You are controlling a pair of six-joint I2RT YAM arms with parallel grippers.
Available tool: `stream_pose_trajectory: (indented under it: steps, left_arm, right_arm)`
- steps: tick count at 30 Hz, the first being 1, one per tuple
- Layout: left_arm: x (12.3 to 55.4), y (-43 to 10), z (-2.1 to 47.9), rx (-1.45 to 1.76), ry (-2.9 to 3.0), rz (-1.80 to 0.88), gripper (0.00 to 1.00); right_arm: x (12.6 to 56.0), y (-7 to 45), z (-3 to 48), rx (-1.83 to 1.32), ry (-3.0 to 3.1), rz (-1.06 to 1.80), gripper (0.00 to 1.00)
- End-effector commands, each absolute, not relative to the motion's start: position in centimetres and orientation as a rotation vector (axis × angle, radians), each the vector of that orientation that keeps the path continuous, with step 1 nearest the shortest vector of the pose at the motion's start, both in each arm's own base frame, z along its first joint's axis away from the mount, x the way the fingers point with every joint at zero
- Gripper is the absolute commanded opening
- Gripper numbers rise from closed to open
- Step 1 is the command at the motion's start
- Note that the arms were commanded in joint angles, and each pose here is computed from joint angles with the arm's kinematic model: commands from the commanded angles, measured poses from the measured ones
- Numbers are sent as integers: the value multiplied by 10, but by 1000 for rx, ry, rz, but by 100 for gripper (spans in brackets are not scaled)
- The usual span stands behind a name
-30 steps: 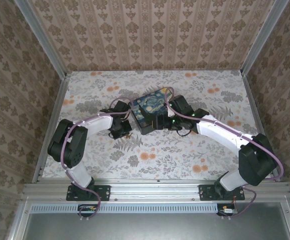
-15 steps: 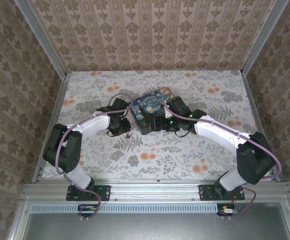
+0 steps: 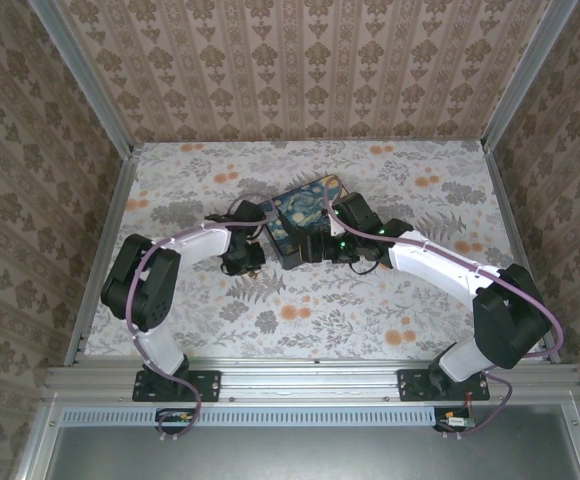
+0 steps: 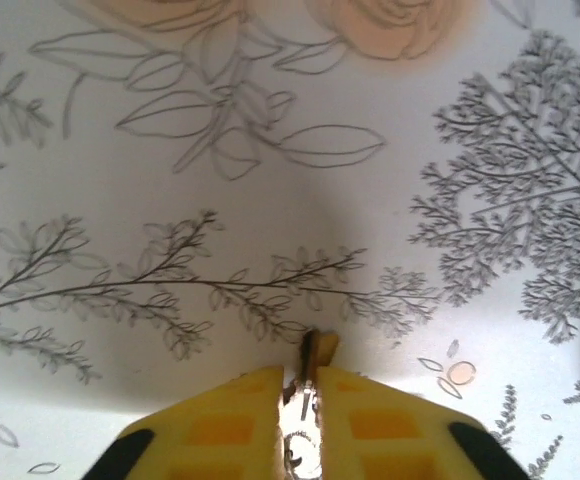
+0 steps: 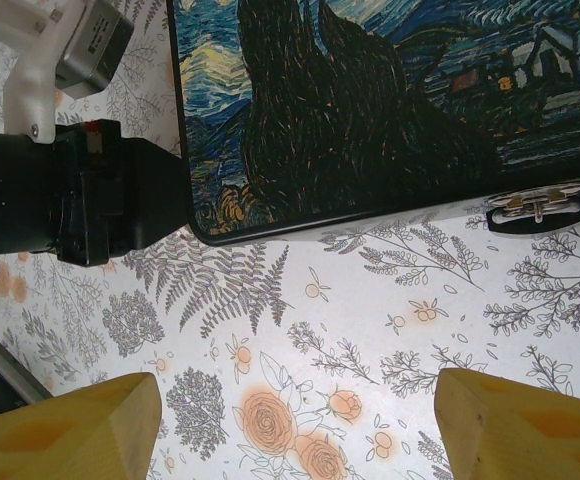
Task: Unlock the padlock with the key
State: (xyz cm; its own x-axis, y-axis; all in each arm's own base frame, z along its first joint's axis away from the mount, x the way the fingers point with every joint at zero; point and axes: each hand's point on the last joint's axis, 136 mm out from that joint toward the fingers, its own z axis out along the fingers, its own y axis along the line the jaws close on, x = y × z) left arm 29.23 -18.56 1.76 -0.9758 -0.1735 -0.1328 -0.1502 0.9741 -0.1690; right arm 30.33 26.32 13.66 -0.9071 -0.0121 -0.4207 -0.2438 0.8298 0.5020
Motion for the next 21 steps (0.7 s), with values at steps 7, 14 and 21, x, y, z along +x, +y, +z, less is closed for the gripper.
stream_pose_trajectory:
  steps: [7,14,21]
  left_arm:
    - [289,-185,3,-249,3003,-216,0]
    - [303,-190,43,-240,2917,-280,0]
    - [304,-190,69,-242,2862,-324,0]
  right_arm:
    - [304,266,142,-213,2597,787,73]
    - [302,269,144,-229,2592,802,73]
    - [296,296,144,-319,2556,864,72]
